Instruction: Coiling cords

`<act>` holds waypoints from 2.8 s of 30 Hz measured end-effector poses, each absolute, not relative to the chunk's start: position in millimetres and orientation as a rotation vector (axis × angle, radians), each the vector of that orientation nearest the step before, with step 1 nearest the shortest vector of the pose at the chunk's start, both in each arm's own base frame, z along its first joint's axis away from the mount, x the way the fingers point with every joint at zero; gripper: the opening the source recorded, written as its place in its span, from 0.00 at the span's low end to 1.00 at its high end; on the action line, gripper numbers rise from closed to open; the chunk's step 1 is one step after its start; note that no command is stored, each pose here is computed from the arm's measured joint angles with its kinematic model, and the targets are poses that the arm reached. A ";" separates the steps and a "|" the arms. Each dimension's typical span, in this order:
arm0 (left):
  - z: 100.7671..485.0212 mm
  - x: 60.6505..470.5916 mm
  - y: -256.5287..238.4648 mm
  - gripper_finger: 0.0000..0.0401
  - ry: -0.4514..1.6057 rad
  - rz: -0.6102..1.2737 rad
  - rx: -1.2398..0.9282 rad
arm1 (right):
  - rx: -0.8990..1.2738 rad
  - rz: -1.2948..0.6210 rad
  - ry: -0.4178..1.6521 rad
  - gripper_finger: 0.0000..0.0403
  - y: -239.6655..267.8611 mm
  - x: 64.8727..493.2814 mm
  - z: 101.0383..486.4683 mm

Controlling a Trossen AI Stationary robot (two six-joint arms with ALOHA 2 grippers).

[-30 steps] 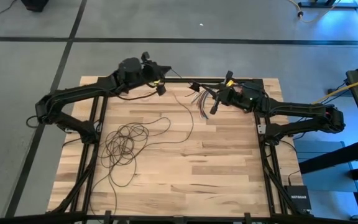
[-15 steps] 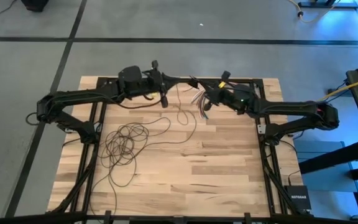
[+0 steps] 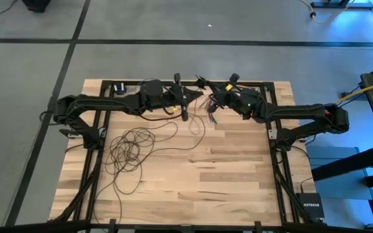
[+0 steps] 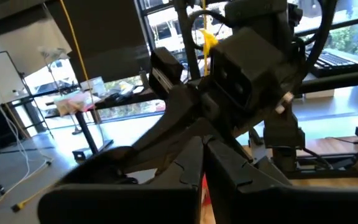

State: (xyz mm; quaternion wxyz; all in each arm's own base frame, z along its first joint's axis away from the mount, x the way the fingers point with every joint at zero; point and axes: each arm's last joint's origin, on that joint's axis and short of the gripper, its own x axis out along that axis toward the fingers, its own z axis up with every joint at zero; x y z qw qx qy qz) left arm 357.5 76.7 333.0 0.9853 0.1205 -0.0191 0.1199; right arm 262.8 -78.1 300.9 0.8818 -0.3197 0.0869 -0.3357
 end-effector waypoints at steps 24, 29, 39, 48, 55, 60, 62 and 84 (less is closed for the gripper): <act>274.9 388.0 101.1 0.04 0.106 0.372 0.304 | -0.530 -0.609 0.057 0.01 -75.9 264.4 304.5; 271.2 388.8 103.5 0.04 0.110 0.376 0.266 | -0.464 -0.521 -0.018 0.01 -73.3 265.4 307.5; 278.3 393.0 87.4 0.04 0.019 0.285 0.266 | -0.486 -0.528 -0.013 0.01 -73.3 265.0 308.4; 270.4 392.4 102.8 0.04 0.051 0.323 0.240 | -0.465 -0.460 -0.048 0.01 -71.7 266.1 309.1; 257.0 395.4 104.5 0.04 0.131 0.348 0.262 | -0.445 -0.452 -0.049 0.01 -71.3 266.3 308.5; 249.4 392.9 107.9 0.04 0.252 0.449 0.351 | -0.444 -0.466 -0.043 0.01 -71.3 265.6 308.7; 245.6 391.9 108.4 0.04 0.305 0.461 0.388 | -0.445 -0.482 -0.034 0.01 -71.8 265.1 308.6; 227.0 381.3 121.4 0.16 0.462 0.311 0.183 | -0.470 -0.491 -0.015 0.01 -72.1 264.5 308.1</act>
